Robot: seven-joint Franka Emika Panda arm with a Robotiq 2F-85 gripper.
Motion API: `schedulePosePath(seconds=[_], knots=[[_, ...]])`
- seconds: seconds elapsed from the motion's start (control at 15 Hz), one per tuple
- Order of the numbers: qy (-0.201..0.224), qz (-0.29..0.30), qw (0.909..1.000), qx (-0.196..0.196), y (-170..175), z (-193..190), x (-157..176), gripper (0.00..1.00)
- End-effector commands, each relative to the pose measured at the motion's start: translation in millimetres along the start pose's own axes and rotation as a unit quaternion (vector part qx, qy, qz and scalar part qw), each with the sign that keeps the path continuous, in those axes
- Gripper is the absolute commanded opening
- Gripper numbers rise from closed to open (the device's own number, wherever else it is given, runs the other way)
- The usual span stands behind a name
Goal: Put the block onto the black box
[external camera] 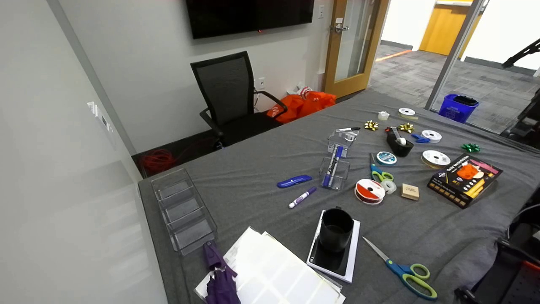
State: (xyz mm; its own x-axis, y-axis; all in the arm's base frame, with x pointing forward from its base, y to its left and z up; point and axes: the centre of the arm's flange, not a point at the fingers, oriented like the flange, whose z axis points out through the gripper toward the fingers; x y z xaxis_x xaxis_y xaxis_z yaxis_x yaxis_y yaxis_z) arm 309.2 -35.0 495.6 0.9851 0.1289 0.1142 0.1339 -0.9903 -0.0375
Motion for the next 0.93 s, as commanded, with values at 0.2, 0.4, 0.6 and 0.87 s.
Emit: schedulePosePath(seconds=[0.2, 0.4, 0.6, 0.87], knots=[[-0.014, -0.063, 0.9979, -0.005, 49, 61, 34, 1.0], [-0.045, -0.133, 0.9901, 0.007, 75, 79, 52, 1.0], [-0.053, -0.136, 0.9893, 0.002, 69, 80, 36, 1.0], [-0.078, -0.155, 0.9848, -0.007, 78, 91, 51, 1.0]])
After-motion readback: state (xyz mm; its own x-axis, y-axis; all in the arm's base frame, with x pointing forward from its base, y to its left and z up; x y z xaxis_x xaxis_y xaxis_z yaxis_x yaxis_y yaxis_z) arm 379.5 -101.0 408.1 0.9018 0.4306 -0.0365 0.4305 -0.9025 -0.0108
